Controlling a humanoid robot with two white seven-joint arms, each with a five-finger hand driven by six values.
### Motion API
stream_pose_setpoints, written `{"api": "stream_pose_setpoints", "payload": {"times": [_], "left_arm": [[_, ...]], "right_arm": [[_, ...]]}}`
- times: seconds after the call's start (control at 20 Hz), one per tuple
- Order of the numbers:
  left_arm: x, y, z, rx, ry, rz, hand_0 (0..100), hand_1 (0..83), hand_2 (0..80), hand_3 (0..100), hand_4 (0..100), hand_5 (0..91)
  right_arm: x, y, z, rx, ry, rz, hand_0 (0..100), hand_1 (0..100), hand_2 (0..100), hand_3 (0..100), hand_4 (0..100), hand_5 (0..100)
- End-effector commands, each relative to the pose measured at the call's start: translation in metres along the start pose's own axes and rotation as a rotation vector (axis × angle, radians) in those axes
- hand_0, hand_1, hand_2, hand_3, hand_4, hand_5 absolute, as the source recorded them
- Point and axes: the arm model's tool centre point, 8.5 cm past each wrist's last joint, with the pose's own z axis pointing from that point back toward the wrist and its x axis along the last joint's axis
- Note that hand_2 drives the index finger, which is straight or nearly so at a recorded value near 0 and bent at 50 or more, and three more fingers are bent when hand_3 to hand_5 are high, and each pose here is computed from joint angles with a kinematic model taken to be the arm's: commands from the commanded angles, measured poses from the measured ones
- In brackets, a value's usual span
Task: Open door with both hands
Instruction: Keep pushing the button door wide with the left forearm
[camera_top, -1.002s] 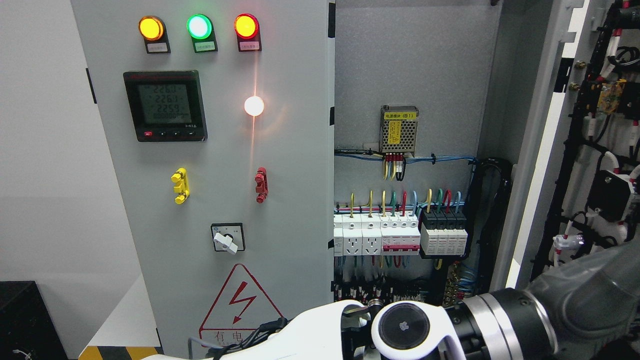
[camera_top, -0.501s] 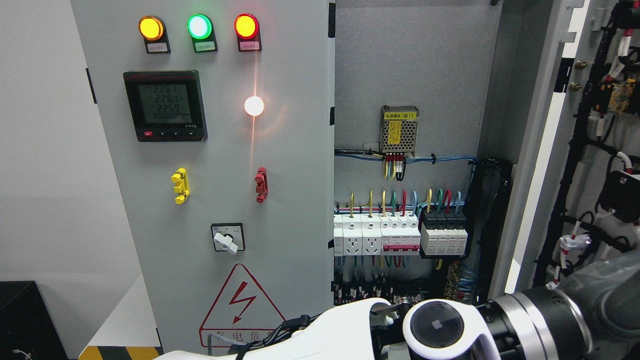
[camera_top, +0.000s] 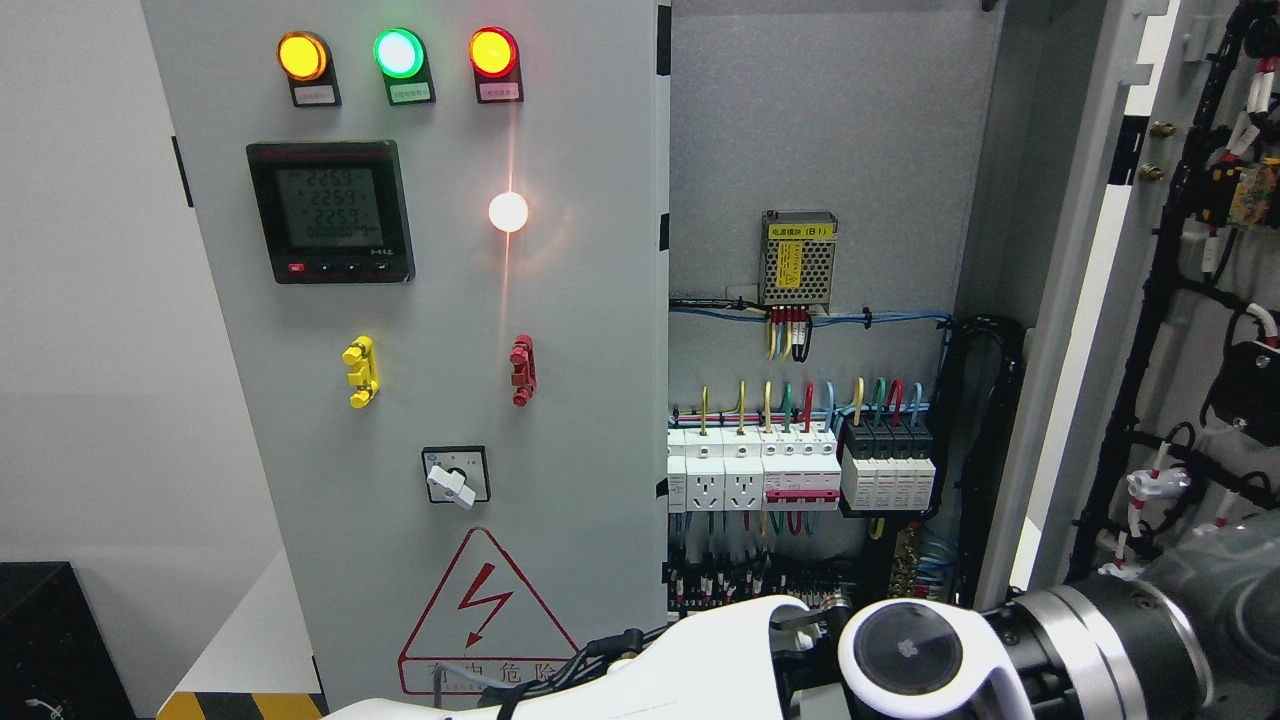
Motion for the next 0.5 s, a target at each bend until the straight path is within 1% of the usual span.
{"api": "stream_pose_setpoints", "payload": {"times": [0.0,0.25,0.45], "left_arm": [[-0.003,-0.001,-0.007,0.001,0.015,-0.006,0,0.0,0.0,0,0,0.0],[-0.001,-0.004,-0.007,-0.009,0.010,-0.006,0,0.0,0.0,0,0,0.0],[0.004,-0.012,-0.002,-0.035,-0.004,-0.007,0,0.0,0.0,0,0,0.0]], "right_arm": [[0.000,0.000,0.000,-0.002,0.000,0.022,19,0,0,0,0,0],[-0.001,0.000,0.000,0.000,0.002,0.021,19,0,0,0,0,0],[-0.001,0.000,0.000,-0.002,0.002,0.021,19,0,0,0,0,0]]}}
